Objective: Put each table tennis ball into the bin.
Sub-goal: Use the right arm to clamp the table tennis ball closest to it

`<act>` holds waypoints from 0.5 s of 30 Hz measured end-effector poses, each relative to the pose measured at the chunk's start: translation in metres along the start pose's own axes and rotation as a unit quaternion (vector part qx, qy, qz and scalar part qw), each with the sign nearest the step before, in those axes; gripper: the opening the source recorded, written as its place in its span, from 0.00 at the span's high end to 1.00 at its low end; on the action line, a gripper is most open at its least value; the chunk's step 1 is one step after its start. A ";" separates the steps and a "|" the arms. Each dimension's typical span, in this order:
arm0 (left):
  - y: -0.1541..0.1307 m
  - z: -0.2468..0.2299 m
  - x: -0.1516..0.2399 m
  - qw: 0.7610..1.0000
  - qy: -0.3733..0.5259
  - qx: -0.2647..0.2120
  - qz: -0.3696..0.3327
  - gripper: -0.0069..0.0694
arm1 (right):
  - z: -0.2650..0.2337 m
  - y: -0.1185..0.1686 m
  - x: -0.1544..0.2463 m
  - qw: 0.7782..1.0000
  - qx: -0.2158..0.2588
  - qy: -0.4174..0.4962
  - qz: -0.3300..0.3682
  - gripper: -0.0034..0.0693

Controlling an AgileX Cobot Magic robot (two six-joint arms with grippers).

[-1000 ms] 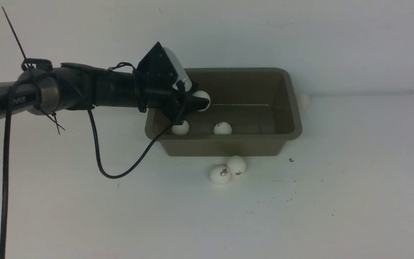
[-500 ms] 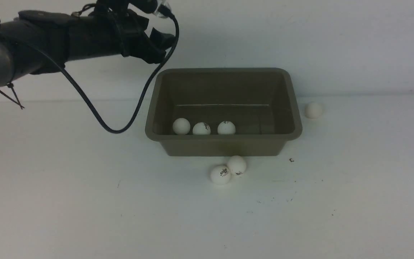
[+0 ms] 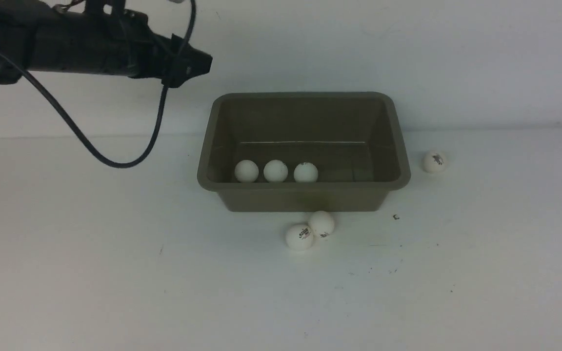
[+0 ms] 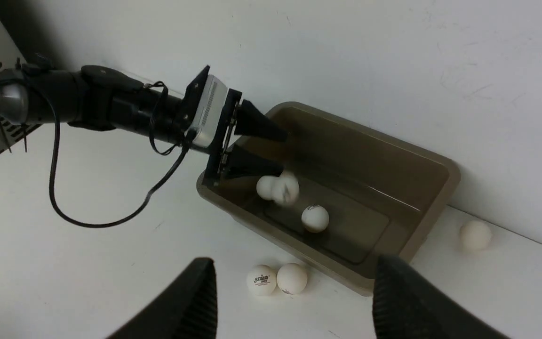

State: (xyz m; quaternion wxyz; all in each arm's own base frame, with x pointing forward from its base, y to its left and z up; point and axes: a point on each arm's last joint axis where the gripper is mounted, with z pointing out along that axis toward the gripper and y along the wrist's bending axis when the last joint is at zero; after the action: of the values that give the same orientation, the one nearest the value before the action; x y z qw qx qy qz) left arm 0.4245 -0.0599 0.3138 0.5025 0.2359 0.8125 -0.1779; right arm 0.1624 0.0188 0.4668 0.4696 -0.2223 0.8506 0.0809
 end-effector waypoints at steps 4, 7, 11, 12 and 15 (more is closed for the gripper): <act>0.012 -0.015 0.014 0.997 0.047 0.056 -0.031 0.24 | 0.000 0.000 0.000 1.000 0.002 -0.002 0.000 0.39; 0.014 -0.023 0.022 0.992 0.083 0.086 -0.033 0.24 | 0.002 -0.002 -0.002 1.000 0.006 -0.007 0.002 0.39; 0.004 -0.029 0.031 0.980 0.152 0.123 -0.041 0.24 | 0.013 -0.009 -0.002 1.000 0.002 0.006 0.014 0.39; 0.002 -0.031 0.032 0.977 0.167 0.123 -0.043 0.24 | 0.017 -0.011 -0.002 1.000 0.000 0.012 0.019 0.39; -0.003 -0.040 0.037 0.966 0.238 0.087 -0.045 0.24 | 0.038 -0.022 0.000 0.999 -0.010 0.038 0.037 0.39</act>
State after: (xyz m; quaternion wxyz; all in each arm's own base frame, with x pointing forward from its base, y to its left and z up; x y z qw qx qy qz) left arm 0.3798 -0.0337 0.2982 0.2633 0.2775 0.9000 -0.2089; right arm 0.2019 0.0125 0.4480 0.4317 -0.1982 0.8745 0.0979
